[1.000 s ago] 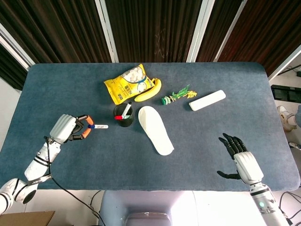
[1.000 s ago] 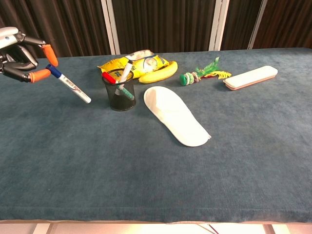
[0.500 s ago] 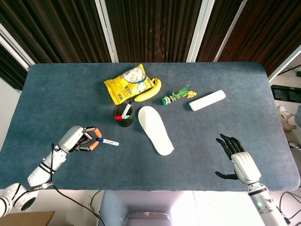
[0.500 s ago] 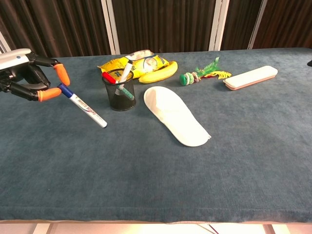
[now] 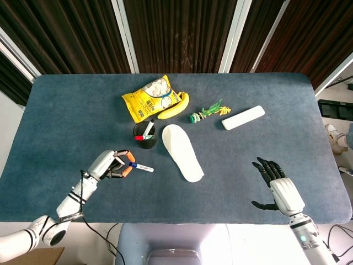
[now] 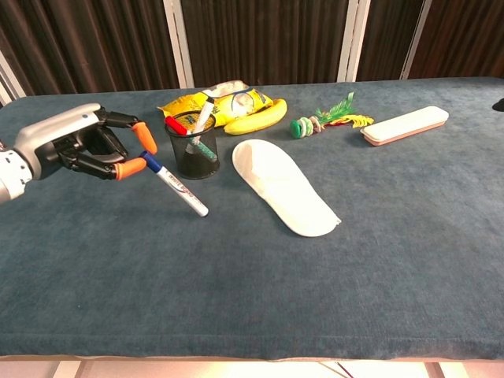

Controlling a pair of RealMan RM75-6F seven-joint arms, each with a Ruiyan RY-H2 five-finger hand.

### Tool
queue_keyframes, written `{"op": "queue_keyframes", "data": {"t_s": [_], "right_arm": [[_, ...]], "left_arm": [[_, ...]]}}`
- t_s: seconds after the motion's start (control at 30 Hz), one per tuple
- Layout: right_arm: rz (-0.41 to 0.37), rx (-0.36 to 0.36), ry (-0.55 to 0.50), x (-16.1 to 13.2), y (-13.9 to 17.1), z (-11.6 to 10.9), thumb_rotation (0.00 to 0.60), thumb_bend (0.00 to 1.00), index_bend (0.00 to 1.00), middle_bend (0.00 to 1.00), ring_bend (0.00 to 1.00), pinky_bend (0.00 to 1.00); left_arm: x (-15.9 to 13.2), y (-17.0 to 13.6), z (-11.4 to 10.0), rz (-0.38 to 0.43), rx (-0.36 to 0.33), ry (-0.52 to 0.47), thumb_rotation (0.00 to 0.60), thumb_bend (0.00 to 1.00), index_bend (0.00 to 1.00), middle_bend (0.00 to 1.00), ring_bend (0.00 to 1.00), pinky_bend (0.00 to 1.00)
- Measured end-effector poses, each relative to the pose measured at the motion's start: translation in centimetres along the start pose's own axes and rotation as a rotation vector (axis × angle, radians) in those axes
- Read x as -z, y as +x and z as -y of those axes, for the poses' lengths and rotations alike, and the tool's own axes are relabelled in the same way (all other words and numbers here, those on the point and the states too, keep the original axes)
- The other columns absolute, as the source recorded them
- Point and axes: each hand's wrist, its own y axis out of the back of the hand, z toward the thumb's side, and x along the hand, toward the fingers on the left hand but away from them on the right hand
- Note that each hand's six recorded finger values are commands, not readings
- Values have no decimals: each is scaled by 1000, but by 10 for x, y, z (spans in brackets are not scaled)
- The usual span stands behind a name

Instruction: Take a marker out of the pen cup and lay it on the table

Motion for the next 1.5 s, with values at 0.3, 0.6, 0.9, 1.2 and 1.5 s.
{"op": "queue_keyframes", "data": {"t_s": [0.3, 0.6, 0.9, 1.2, 1.5], "right_arm": [[0, 0, -2, 0, 0, 0, 600, 54, 0, 0, 1, 28], [-2, -2, -1, 0, 1, 0, 600, 53, 0, 0, 0, 28], [-6, -2, -3, -1, 0, 0, 600, 53, 0, 0, 1, 28], [-10, 18, -10, -1, 2, -4, 600, 53, 0, 0, 0, 28], [-3, 55, -9, 3, 5, -10, 600, 52, 0, 0, 0, 28]], "left_arm": [[18, 8, 8, -47, -6, 151, 600, 392, 626, 1000, 1000, 1000], [41, 8, 2, -103, -24, 423, 600, 393, 452, 909, 975, 982], [53, 2, -4, -151, -33, 648, 600, 396, 349, 524, 619, 762], [48, 2, -32, -173, -149, 701, 600, 388, 239, 285, 314, 425], [16, -22, -91, -113, -372, 886, 600, 384, 242, 285, 283, 324]]}}
